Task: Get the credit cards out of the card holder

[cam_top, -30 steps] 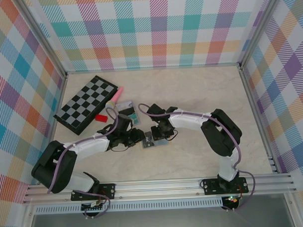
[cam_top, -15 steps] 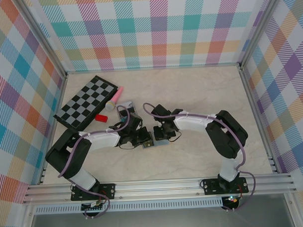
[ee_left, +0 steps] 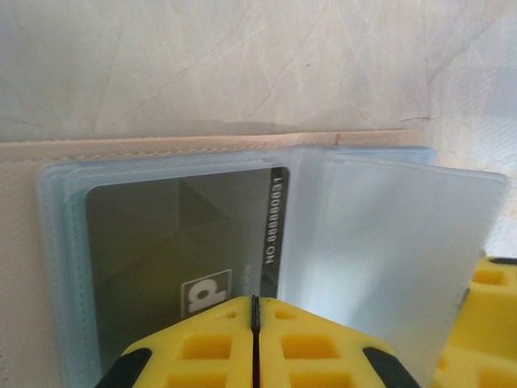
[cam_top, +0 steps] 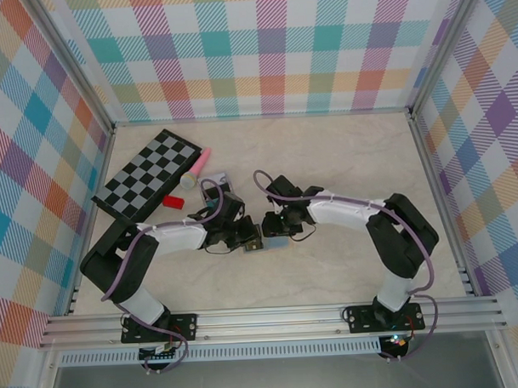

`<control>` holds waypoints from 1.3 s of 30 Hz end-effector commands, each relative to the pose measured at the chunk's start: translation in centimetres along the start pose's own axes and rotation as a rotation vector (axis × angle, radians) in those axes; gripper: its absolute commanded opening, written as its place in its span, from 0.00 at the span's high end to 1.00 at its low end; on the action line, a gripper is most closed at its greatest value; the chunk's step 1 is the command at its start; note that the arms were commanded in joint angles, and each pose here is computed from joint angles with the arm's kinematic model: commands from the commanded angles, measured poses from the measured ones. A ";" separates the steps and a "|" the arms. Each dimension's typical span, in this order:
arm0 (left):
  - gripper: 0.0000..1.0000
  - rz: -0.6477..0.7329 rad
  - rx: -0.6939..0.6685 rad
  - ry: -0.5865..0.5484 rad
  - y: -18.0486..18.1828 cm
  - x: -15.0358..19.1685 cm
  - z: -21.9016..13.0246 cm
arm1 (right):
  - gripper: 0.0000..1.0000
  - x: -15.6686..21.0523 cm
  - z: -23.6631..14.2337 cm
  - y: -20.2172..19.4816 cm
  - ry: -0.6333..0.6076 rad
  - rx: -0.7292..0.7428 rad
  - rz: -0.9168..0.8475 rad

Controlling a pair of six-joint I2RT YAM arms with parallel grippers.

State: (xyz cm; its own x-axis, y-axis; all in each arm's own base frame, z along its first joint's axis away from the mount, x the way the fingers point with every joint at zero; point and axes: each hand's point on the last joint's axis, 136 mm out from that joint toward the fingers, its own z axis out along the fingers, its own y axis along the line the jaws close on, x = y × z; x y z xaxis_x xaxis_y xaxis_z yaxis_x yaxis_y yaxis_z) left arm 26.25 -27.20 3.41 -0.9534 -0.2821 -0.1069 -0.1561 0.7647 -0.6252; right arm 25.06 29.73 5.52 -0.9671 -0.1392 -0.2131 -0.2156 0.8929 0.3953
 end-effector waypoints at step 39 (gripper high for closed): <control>0.91 0.001 -0.119 -0.173 3.9 -1.7 -5.2 | 0.70 -0.9 1.2 3.9 0.078 -0.183 -0.016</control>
State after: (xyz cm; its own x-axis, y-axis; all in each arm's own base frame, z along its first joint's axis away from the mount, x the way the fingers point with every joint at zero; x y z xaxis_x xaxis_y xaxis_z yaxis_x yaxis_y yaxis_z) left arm 25.63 -20.03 4.64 -0.8958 -0.3623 -0.2575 -0.2066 0.8523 -0.4805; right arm 25.33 33.09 5.77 -0.9666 -0.1859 -0.1766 -0.2520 0.8149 0.5219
